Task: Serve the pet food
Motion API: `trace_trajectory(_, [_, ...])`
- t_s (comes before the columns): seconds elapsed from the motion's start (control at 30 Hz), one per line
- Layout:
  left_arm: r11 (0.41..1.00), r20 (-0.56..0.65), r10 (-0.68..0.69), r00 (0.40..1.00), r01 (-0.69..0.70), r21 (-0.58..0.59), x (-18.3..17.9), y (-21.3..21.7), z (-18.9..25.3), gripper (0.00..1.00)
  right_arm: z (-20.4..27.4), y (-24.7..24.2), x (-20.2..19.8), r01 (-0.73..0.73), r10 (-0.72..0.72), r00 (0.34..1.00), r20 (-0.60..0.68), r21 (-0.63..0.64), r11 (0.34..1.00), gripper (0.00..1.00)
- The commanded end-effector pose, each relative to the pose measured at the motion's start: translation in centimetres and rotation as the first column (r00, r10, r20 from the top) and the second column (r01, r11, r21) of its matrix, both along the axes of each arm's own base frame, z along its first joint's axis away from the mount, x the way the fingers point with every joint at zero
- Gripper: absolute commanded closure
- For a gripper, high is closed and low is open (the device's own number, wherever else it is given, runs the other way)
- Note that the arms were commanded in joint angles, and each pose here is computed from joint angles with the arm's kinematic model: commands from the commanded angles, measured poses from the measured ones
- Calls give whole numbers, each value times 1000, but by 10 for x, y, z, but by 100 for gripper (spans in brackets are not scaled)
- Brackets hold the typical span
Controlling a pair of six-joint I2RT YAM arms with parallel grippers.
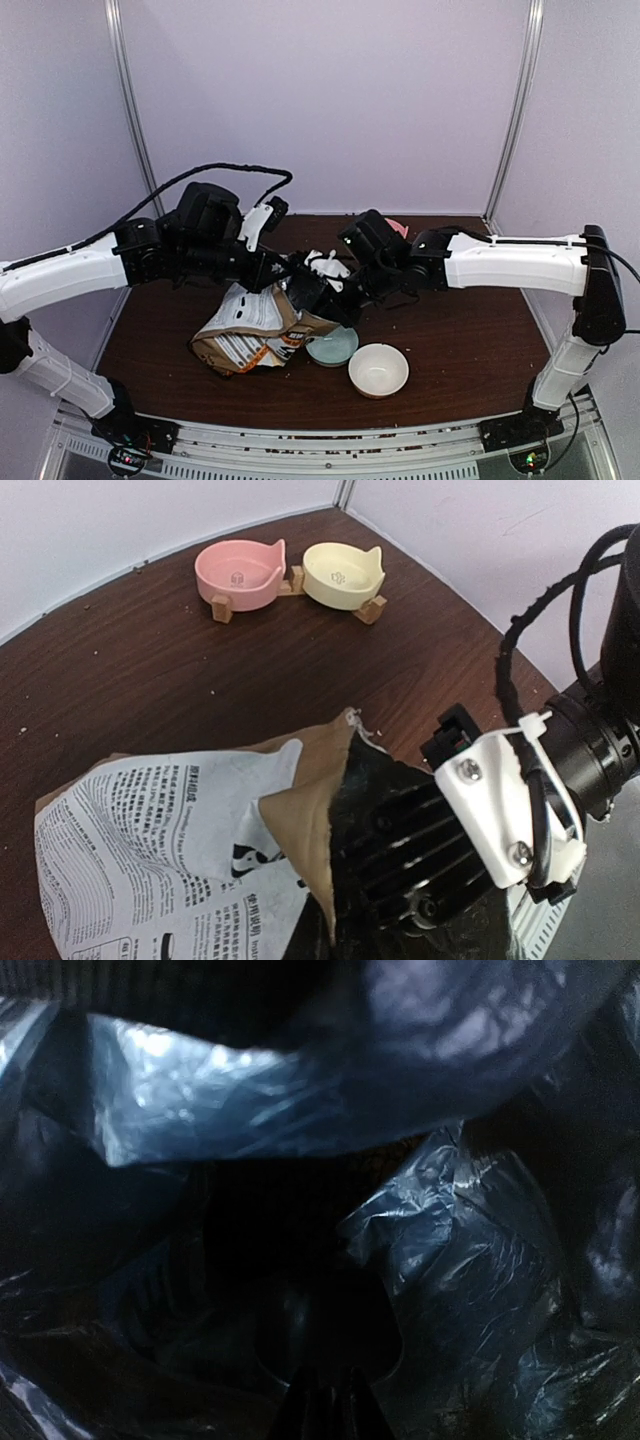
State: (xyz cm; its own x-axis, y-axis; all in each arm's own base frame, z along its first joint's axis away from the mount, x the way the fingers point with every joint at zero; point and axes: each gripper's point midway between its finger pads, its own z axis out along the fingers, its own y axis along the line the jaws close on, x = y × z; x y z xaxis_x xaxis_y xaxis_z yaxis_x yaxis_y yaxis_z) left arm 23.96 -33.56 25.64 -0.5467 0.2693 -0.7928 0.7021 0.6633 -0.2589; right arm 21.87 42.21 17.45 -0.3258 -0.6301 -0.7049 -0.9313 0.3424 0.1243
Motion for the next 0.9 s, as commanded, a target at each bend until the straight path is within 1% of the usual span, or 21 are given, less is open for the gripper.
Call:
trace_trajectory(0.0, [995,115,101,988,-98,-35,35,-5,7,100,-35,-9,-4,-3,-6,997,-81,-116,993,100])
trace_trajectory(0.1, [994,151,110,982,-113,7,50,-6,7,100,-39,5,9,8,-15,996,-88,-83,997,100])
trace_trajectory(0.17, [995,172,103,980,-105,-1,62,-6,12,100,-41,16,19,13,-18,996,-84,-59,998,100])
trace_trajectory(0.37, [1000,226,-21,974,21,3,85,-23,18,100,-52,51,47,6,-8,995,-102,-18,1000,100])
trace_trajectory(0.5, [990,187,-134,973,140,-19,82,-52,13,100,-64,65,60,13,-9,993,-120,31,999,100])
trace_trajectory(0.53, [988,172,-144,975,151,-24,81,-55,11,100,-64,67,62,20,-14,992,-122,44,999,100])
trace_trajectory(0.57, [990,161,-134,978,140,-24,81,-54,10,98,-65,67,65,30,-22,992,-124,56,998,100])
trace_trajectory(0.67, [999,149,-44,988,44,1,83,-34,10,76,-65,64,70,54,-42,991,-126,89,995,100])
trace_trajectory(0.73, [1000,137,2,991,-4,10,75,-15,13,55,-65,60,69,57,-44,991,-127,98,994,100])
trace_trajectory(0.77, [1000,131,22,991,-24,9,70,-6,16,47,-66,57,68,57,-44,991,-127,97,994,100])
trace_trajectory(0.8, [999,126,47,991,-48,6,65,6,20,40,-67,55,67,58,-45,991,-129,96,994,100])
trace_trajectory(0.87, [993,119,114,986,-116,9,59,31,26,32,-68,51,67,62,-49,991,-128,95,994,100])
